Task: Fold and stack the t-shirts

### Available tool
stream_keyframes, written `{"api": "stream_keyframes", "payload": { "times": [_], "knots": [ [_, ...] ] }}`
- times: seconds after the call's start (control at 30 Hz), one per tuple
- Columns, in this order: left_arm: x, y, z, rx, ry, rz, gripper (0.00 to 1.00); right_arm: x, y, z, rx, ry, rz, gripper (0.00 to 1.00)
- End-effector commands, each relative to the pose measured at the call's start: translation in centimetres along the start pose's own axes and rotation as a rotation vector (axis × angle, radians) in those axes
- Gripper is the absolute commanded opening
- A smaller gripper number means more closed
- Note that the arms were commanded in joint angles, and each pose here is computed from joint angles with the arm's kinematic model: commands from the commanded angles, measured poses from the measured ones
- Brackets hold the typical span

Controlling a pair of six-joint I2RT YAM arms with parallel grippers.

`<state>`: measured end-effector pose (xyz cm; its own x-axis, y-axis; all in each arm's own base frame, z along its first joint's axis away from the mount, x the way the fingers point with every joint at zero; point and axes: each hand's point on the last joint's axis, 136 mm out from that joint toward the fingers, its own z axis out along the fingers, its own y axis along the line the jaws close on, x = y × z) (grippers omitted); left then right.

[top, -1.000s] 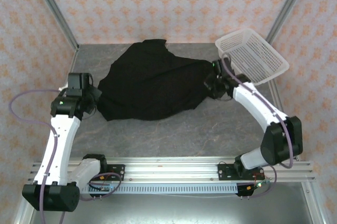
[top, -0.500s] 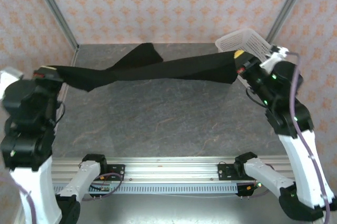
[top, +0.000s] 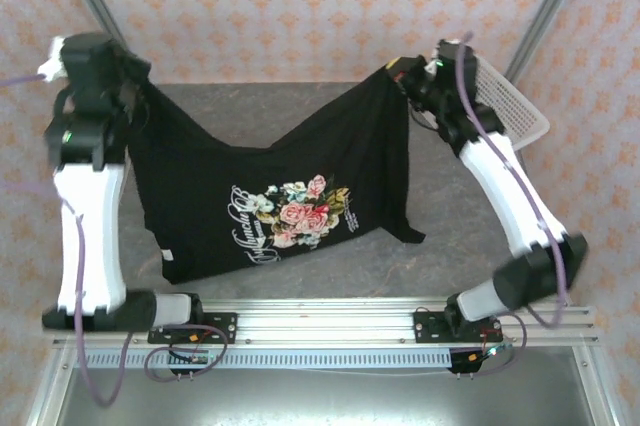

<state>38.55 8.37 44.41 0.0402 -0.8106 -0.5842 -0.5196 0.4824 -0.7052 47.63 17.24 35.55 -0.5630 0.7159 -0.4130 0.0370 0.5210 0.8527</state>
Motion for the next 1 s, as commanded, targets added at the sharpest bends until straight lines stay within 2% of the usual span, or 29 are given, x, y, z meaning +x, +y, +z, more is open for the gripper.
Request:
{"api": "stream_keyframes", "payload": {
  "times": [0.0, 0.07, 0.13, 0.3, 0.37, 0.47, 0.57, 0.63, 0.77, 0.87, 0.97],
  "knots": [
    [-3.9, -3.6, -0.6, 0.133, -0.064, -0.001, 0.0, -4.6, 7.6, 0.3, -0.24, -0.067, -0.025, 0.0],
    [-6.1, -5.1, -0.9, 0.179, -0.097, -0.003, 0.0, -6.5, 9.4, 0.9, -0.276, -0.092, -0.047, 0.0],
    [-8.9, -7.2, -2.9, 0.253, -0.161, -0.013, 0.0, -8.8, 11.8, 0.3, -0.316, -0.14, -0.077, 0.0],
    [-15.0, -12.2, -13.1, 0.508, -0.379, -0.036, 0.0, -15.4, 16.8, -4.7, -0.428, -0.319, -0.105, 0.0],
    [-15.6, -12.8, -15.8, 0.568, -0.404, -0.055, 0.0, -17.2, 17.4, -6.0, -0.455, -0.351, -0.089, 0.0],
    [-14.1, -11.2, -17.0, 0.528, -0.346, -0.049, 0.0, -18.1, 16.3, -5.9, -0.429, -0.332, -0.08, 0.0],
    [-10.6, -7.7, -15.9, 0.447, -0.246, -0.066, 0.0, -16.5, 12.8, -3.6, -0.292, -0.243, -0.106, 0.0],
    [-6.7, -3.1, -13.0, 0.327, -0.154, -0.105, 0.0, -14.4, 8.7, -1.5, -0.155, -0.141, -0.099, 0.0],
    [5.3, 7.5, -7.4, 0.1, 0.14, -0.129, 0.0, -7.7, -3.5, 1.7, 0.188, 0.055, -0.065, 0.0],
    [14.7, 14.5, -5.0, -0.02, 0.348, -0.147, 0.0, -2.6, -12.4, 2.1, 0.282, 0.074, 0.05, 0.0],
    [21.8, 20.4, -4.5, -0.159, 0.491, -0.107, 0.0, 3.5, -20.2, 1.1, 0.428, 0.152, 0.153, 0.0]
  ]
}}
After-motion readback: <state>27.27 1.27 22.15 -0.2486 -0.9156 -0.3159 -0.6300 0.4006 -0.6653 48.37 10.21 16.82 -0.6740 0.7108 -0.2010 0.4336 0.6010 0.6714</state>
